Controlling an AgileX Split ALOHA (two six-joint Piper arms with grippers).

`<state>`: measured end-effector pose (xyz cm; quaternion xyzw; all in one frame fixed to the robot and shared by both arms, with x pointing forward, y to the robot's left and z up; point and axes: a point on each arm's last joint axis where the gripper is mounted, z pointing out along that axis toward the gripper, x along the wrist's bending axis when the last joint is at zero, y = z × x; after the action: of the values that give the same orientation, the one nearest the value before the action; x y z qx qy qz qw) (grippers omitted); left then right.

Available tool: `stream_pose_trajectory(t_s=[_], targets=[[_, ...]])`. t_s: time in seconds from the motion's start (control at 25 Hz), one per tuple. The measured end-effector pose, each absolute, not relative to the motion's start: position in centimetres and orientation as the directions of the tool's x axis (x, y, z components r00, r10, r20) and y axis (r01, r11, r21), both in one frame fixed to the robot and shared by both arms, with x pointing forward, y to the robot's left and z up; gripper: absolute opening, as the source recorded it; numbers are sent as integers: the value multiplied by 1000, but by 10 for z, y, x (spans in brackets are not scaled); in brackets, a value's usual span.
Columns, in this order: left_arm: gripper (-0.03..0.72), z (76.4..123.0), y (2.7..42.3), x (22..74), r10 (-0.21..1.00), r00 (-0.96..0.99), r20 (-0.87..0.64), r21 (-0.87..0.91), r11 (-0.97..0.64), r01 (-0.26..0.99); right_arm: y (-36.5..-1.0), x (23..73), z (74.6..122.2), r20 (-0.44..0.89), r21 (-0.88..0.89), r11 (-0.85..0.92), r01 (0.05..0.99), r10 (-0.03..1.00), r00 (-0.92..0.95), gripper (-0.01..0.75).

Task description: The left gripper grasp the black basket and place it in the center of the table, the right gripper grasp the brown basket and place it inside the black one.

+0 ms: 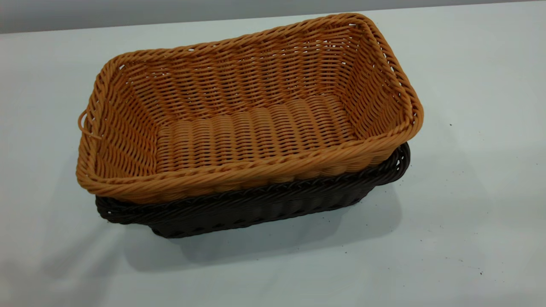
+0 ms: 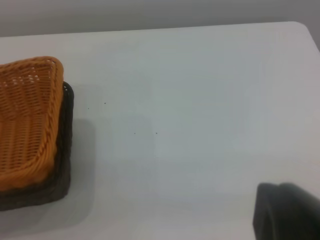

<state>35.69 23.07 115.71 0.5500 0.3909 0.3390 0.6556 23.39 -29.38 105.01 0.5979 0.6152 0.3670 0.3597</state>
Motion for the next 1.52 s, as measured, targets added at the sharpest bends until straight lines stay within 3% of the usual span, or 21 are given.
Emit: stream_pose_trajectory(t_s=[0.2, 0.36, 0.52, 0.68, 0.88, 1.12, 1.52], targets=[[194, 1155, 228, 339, 819, 564, 102, 985, -6, -170, -293, 234, 1050, 1, 882, 13, 471, 1000, -29, 4], [178, 1150, 220, 317, 652, 693, 308, 948, -154, -277, -293, 234, 1050, 1, 882, 13, 471, 1000, -29, 4], [155, 1130, 217, 298, 468, 822, 324, 934, -297, -199, -293, 234, 1050, 1, 882, 13, 471, 1000, -29, 4], [128, 1109, 227, 283, 395, 889, 231, 891, -454, -30, -293, 234, 1050, 1, 882, 13, 471, 1000, -29, 4], [107, 1090, 250, 266, 467, 876, 122, 795, -574, 195, -293, 234, 1050, 3, 882, 12, 471, 1000, -31, 4], [104, 1079, 284, 250, 653, 747, 121, 721, -575, 386, -293, 234, 1050, 3, 882, 12, 471, 1000, -31, 4], [104, 1066, 310, 222, 740, 666, 93, 837, -420, 350, -293, 234, 1050, 3, 882, 12, 471, 1000, -31, 4]])
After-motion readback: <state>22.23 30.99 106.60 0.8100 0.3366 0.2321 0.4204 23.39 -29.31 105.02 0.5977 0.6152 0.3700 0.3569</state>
